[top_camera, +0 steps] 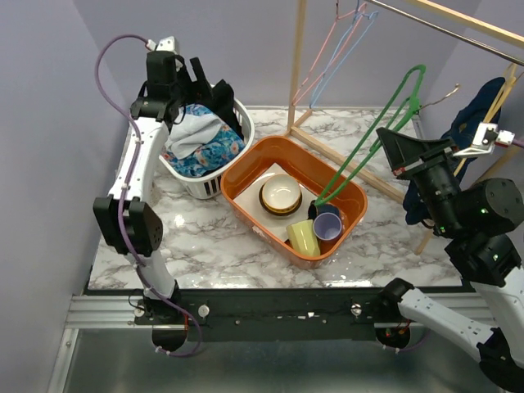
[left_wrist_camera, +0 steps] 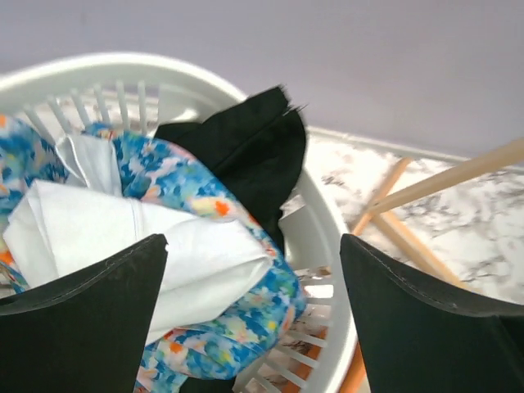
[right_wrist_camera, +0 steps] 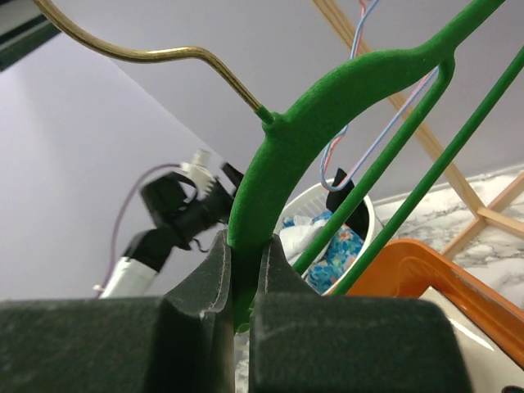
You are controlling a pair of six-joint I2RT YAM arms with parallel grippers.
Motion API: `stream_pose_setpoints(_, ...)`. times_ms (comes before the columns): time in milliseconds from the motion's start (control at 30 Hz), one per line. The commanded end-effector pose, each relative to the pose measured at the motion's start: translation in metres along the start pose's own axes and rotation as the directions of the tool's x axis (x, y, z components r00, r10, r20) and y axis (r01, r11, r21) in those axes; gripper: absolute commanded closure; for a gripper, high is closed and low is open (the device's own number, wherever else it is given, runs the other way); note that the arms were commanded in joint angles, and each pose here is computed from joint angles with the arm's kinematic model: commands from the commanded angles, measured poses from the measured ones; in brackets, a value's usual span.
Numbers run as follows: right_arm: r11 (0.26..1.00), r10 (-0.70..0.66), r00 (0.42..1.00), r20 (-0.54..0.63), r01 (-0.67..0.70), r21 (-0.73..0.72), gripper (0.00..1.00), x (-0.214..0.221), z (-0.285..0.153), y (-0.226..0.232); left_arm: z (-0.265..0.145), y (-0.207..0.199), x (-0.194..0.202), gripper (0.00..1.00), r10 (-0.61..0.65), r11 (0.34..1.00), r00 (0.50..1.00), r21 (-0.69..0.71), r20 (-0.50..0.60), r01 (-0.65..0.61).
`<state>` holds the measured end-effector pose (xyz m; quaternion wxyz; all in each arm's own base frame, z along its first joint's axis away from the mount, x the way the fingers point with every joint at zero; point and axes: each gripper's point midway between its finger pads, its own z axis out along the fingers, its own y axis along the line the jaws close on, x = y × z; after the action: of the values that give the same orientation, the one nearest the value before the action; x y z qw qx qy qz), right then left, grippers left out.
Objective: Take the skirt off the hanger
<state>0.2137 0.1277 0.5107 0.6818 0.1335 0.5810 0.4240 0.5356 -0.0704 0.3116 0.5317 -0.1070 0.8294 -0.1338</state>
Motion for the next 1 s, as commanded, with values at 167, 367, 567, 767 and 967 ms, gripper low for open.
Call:
stream_pose_setpoints(167, 1.000, -0.026, 0.990, -0.142, 0.027, -0.001, 0.99, 0.035, 0.016, -0.001, -0.122, -0.103, -0.024, 0.05, 0.212, 0.928, 0.970, 0.289, 0.114, -0.237)
stream_pose_setpoints(367, 0.988, -0.037, 0.992, -0.124, 0.055, 0.146, 0.99, 0.039, 0.029, -0.029, -0.198, -0.186, 0.012, 0.13, 0.286, 0.779, 0.937, 0.521, 0.199, -0.349)
stream_pose_setpoints(567, 0.961, -0.047, 0.994, -0.099, 0.072, 0.267, 0.99, 0.043, 0.038, -0.054, -0.272, -0.247, 0.053, 0.18, 0.365, 0.595, 0.861, 0.622, 0.354, -0.509)
stream_pose_setpoints(767, 0.946, -0.069, 0.992, -0.104, 0.098, 0.308, 0.99, 0.043, 0.046, -0.059, -0.308, -0.275, 0.078, 0.30, 0.378, 0.505, 0.846, 0.682, 0.376, -0.529)
stream_pose_setpoints(967, 0.948, -0.051, 0.993, -0.109, 0.082, 0.307, 0.99, 0.047, 0.052, -0.057, -0.318, -0.294, 0.100, 0.31, 0.438, 0.459, 0.802, 0.666, 0.405, -0.587)
